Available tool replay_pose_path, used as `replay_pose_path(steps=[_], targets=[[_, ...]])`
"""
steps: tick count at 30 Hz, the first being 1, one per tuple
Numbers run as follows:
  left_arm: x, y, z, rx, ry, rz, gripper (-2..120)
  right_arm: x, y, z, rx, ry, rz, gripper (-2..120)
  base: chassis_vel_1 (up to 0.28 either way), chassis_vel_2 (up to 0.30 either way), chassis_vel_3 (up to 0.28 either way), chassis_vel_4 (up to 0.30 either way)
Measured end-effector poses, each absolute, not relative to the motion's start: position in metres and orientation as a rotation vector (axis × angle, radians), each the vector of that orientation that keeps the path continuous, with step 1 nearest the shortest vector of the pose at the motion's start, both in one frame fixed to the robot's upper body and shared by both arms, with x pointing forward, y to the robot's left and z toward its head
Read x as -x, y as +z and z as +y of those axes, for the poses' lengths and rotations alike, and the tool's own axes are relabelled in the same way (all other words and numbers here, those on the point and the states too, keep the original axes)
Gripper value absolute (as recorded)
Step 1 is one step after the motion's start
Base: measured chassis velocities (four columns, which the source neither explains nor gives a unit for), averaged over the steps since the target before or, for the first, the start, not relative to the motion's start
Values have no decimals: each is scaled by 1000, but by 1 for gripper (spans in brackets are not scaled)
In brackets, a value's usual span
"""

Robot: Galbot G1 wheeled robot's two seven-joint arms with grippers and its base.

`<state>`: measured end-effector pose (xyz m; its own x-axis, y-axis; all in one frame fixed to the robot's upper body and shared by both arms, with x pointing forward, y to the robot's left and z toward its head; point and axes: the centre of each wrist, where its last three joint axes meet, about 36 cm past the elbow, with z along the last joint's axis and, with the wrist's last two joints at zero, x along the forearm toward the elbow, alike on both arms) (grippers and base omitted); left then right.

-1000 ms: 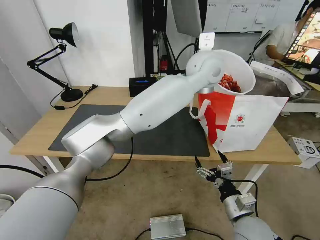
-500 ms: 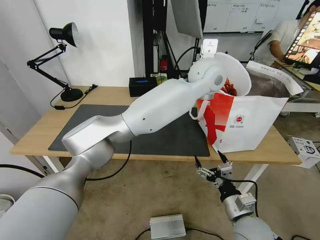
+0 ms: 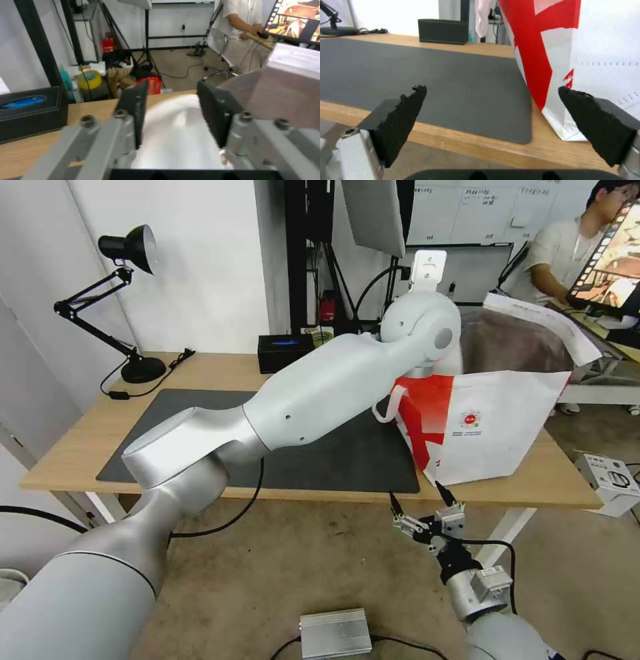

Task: Pick up the trash from the table and place it into the takeout bag.

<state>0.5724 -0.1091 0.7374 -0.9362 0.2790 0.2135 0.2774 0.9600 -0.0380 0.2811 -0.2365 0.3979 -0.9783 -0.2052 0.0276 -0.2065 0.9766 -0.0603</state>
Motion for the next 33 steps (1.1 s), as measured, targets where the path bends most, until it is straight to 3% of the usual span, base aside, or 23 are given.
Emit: replay_pose_path(steps=[9,10,12,18,26,29,30,33], targets=[[-569,745,-111,431,11,-2898,80,-281,398,-236,-323,98,-3102,100,0,0,0,0],[-566,747,-111,434,14,-2900,93,-281,398,-237,-323,98,-3102,100,0,0,0,0],[-561,748,-105,436,44,-2912,99,-281,398,-237,-323,98,-3102,100,0,0,0,0],[-562,743,-64,397,38,-2951,100,-281,398,-237,-323,98,-3102,100,0,0,0,0],[-553,728,48,330,3,-3035,100,-281,398,-237,-323,98,-3102,100,0,0,0,0],[-539,718,115,283,25,-3057,100,-281,398,-237,-323,98,-3102,100,0,0,0,0],[-539,718,115,283,25,-3057,100,-281,398,-237,-323,98,-3102,100,0,0,0,0],[-522,697,171,215,28,-3065,100,-281,398,-237,-323,98,-3102,100,0,0,0,0]])
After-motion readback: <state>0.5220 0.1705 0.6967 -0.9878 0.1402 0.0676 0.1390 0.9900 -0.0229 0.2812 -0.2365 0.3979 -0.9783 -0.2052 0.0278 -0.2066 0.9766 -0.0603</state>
